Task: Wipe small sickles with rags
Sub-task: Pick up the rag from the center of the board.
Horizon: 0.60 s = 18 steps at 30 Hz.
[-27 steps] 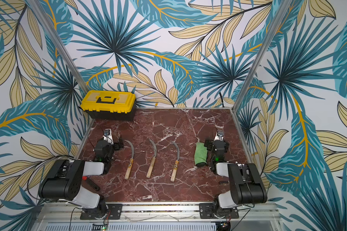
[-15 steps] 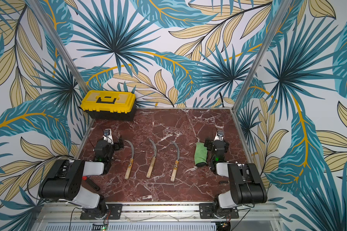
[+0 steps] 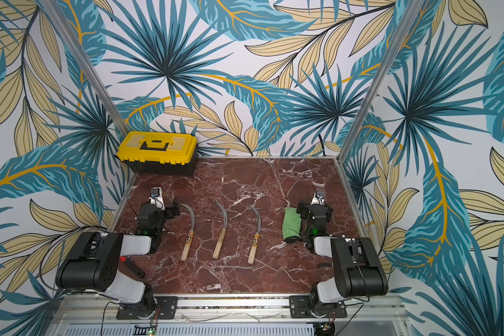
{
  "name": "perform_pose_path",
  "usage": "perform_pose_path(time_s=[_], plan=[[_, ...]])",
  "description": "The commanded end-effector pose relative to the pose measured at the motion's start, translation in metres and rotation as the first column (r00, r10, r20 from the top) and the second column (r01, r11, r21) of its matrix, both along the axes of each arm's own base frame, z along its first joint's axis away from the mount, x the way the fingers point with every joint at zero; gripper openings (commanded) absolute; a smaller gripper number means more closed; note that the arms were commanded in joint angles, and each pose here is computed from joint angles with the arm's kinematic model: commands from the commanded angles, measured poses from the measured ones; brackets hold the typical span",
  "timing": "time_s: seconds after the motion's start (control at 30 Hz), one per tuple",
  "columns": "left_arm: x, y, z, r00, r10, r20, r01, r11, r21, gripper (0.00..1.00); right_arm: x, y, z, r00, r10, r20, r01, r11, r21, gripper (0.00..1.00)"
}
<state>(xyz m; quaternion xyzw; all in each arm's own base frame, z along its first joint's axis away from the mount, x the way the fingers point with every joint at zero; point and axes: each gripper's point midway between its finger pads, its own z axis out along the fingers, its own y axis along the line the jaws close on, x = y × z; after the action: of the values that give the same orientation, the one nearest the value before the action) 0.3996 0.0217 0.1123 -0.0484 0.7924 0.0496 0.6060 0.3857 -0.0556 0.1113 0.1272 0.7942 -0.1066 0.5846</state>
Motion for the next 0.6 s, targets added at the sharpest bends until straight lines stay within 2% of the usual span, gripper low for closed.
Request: perform_pose_path(time_s=[0.0,0.23,0.3,0.37,0.4,0.47,0.53,0.57], plan=[[0.003,0.003,0.004,1.0,0.008,0.02,-0.008,1.0,-0.009,1.0,0.001,-0.001,0.001,1.0,-0.002,0.002,0.002,1.0,0.012,0.99],[0.003,0.003,0.006,1.0,0.005,0.024,-0.005,1.0,-0.008,1.0,0.002,-0.001,0.002,1.0,-0.002,0.003,0.002,1.0,0.012,1.0],[0.006,0.002,0.014,0.999,-0.001,0.034,0.001,1.0,-0.001,0.99,0.001,-0.001,0.002,1.0,-0.002,0.004,0.002,1.0,0.012,1.0],[0.011,0.006,0.026,1.0,0.024,-0.007,-0.024,1.0,-0.003,1.0,0.001,-0.001,0.004,1.0,-0.001,0.011,0.001,1.0,0.007,1.0],[0.013,0.006,0.033,0.999,0.025,-0.026,-0.025,1.0,-0.004,1.0,0.001,-0.005,0.01,0.999,-0.024,0.032,0.024,1.0,-0.003,0.99],[0.014,0.004,0.059,0.999,0.025,-0.04,-0.027,0.998,-0.049,1.0,-0.003,-0.02,0.023,0.992,-0.124,-0.025,0.124,0.992,-0.006,1.0],[0.011,-0.005,0.091,1.0,-0.007,0.004,0.008,0.99,-0.14,0.99,-0.013,-0.039,0.044,0.958,-0.259,-0.121,0.258,0.966,-0.027,0.99],[0.009,-0.008,0.105,0.999,-0.002,0.042,0.012,0.975,-0.221,1.0,-0.02,-0.05,0.059,0.929,-0.343,-0.138,0.341,0.939,-0.038,0.99]])
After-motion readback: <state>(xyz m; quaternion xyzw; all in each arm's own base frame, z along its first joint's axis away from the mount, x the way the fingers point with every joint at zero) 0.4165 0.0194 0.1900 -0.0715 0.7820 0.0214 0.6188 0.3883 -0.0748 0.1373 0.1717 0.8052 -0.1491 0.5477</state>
